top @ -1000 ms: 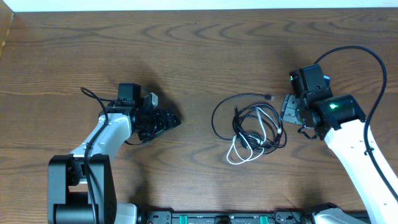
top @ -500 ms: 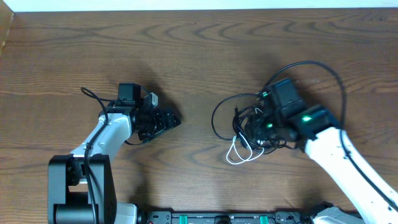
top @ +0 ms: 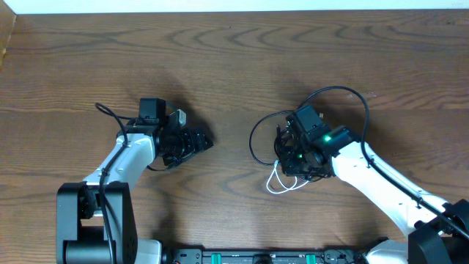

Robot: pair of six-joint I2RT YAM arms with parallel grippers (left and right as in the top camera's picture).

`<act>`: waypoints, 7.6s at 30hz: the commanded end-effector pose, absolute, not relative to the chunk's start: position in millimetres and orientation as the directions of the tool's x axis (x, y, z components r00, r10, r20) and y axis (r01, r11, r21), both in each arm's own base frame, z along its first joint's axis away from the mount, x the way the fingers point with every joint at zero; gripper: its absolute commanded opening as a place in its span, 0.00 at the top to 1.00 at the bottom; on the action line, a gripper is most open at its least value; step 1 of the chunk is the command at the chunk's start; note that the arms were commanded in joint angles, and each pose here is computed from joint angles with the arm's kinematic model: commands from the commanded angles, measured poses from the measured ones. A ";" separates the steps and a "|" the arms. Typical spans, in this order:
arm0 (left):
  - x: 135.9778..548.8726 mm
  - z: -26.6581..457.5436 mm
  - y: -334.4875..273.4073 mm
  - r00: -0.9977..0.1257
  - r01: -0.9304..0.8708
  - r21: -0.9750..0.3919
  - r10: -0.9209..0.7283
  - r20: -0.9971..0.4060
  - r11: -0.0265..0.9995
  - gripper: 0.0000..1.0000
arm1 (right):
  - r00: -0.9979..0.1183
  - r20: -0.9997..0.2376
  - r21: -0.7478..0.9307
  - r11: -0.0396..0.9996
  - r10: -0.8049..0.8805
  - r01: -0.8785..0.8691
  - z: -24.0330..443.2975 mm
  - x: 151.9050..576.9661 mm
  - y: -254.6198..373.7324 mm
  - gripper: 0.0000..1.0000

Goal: Untangle cables

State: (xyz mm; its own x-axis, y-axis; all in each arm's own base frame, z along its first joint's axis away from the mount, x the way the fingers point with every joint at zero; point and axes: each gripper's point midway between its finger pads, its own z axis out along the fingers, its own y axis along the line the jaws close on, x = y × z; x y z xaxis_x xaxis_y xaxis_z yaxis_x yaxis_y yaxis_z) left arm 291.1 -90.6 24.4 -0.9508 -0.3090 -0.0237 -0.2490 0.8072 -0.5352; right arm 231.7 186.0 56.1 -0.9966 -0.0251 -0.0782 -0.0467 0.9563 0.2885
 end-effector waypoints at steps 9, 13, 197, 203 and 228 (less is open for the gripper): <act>292.4 29.6 -91.8 -0.953 -0.234 -0.547 -0.301 -0.035 0.804 0.15 | -0.986 0.016 0.385 0.909 0.164 0.158 60.7 228.0 208.7 0.51; 292.3 29.6 -91.8 -0.953 -0.234 -0.547 -0.301 -0.035 0.804 0.16 | -0.977 0.024 0.398 0.895 0.210 0.203 62.1 230.1 214.0 0.49; 292.9 27.3 -87.8 -0.950 -0.243 -0.527 -0.309 -0.041 0.815 0.15 | -0.957 -0.281 0.382 0.923 0.065 -0.049 93.2 334.6 166.1 0.01; 292.9 27.3 -87.8 -0.950 -0.243 -0.527 -0.309 -0.041 0.815 0.15 | -0.924 -0.302 0.265 0.952 0.235 0.155 98.5 334.6 134.8 0.01; 292.9 27.3 -87.8 -0.950 -0.243 -0.527 -0.309 -0.041 0.815 0.15 | -0.858 -0.470 0.348 0.937 0.205 0.033 68.2 356.0 149.0 0.01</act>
State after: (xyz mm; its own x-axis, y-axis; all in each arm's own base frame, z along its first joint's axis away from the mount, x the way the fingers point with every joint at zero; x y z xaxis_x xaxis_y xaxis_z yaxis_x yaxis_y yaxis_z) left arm 291.3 -89.3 23.7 -0.9501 -0.3109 -0.0262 -0.2508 0.8110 -0.5286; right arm 363.0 135.5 67.3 -0.8408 0.2766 -0.4654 0.1254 0.9358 0.3295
